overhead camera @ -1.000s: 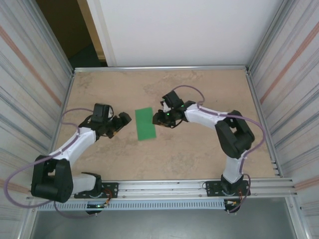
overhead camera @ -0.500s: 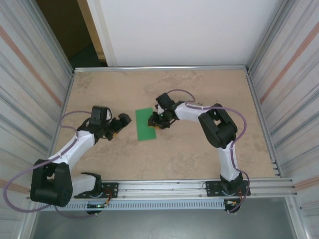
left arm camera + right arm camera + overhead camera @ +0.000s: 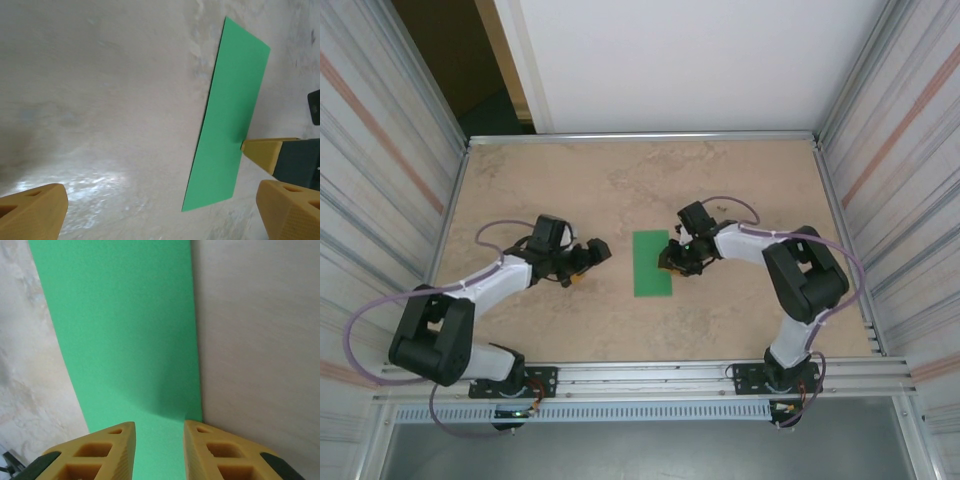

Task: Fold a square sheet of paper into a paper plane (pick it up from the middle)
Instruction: Third fold the triangle at the center of the table.

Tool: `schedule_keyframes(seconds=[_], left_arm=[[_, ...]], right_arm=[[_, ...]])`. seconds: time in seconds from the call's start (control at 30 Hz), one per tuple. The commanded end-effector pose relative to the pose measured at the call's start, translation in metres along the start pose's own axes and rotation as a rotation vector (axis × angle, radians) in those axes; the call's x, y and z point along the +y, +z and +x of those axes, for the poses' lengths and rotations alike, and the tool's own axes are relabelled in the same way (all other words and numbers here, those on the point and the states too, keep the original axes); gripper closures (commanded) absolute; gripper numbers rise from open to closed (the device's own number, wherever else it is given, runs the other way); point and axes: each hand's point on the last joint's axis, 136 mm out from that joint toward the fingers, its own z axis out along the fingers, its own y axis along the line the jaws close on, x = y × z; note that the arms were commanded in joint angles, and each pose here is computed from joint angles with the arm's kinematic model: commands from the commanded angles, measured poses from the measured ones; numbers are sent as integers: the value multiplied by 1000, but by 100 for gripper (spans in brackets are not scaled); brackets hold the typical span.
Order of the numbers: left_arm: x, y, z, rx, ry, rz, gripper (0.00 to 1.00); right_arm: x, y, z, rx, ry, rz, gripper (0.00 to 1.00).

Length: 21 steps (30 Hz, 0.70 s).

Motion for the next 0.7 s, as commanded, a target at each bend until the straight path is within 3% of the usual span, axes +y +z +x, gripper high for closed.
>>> schedule_keyframes(seconds=[0.0,0.13,0.27,0.67], left_arm=[[-31,10,2,25,36,83,4],[-48,28,20,85,58,111,7],[-55,41,32,126,57,124,12],[-62,61,46,208,45,143,44]], right_arm=[[28,-29,-9,-51,-67,-138,71],[30,-43,-27,-144,-48,-148,75],[25,-29,-27,-104,-16,-151,79],[4,6,-21,-16,11,-73,83]])
